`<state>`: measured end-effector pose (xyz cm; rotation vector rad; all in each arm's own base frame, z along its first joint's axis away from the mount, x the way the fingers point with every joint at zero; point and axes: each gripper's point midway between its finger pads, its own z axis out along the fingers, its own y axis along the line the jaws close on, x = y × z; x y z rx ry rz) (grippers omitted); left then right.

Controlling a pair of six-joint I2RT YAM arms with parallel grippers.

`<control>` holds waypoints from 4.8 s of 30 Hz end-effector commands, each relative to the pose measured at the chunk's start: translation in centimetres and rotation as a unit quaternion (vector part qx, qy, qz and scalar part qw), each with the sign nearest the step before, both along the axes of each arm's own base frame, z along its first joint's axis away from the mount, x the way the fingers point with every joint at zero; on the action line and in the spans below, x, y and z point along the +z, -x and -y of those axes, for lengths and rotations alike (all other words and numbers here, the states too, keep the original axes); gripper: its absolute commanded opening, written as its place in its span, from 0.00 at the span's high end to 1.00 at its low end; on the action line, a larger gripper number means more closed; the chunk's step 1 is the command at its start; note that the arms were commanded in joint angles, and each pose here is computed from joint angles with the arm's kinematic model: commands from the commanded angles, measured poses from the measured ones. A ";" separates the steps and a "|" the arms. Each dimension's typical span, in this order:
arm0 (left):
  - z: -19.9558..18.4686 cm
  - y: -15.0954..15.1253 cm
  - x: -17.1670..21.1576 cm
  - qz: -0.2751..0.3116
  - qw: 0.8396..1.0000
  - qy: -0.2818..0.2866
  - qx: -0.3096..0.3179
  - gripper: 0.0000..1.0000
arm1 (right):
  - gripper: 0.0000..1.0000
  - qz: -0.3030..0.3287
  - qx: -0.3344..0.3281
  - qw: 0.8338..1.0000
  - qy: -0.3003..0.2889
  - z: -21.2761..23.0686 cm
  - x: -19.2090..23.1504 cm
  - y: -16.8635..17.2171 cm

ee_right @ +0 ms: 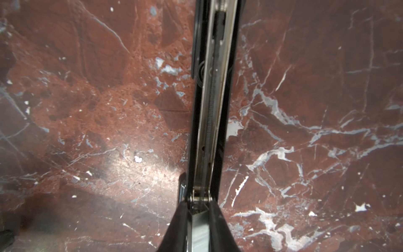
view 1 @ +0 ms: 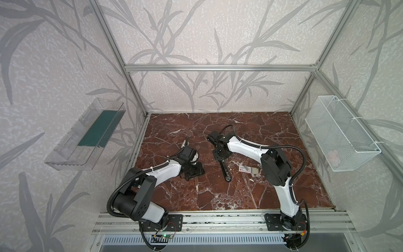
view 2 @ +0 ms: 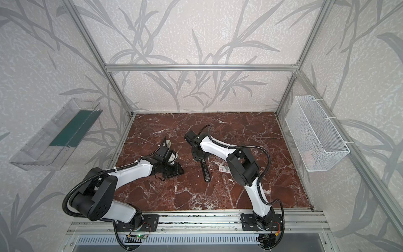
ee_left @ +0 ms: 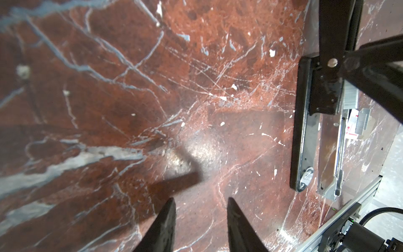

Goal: Load the staples into the stapler

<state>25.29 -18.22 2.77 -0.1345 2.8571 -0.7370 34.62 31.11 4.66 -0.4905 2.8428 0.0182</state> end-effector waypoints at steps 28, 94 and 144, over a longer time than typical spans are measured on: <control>-0.4 0.1 -0.2 -0.002 1.000 -0.006 0.002 0.59 | 0.77 0.050 -0.009 0.999 -0.010 0.4 1.5 -0.7; -0.4 0.2 -0.3 -0.006 1.000 -0.007 0.002 0.59 | 0.87 0.077 0.003 0.997 -0.029 0.4 2.6 -0.2; -0.4 0.2 -0.5 -0.008 1.000 -0.009 0.001 0.59 | 0.79 0.090 -0.007 0.995 -0.040 0.7 2.0 0.4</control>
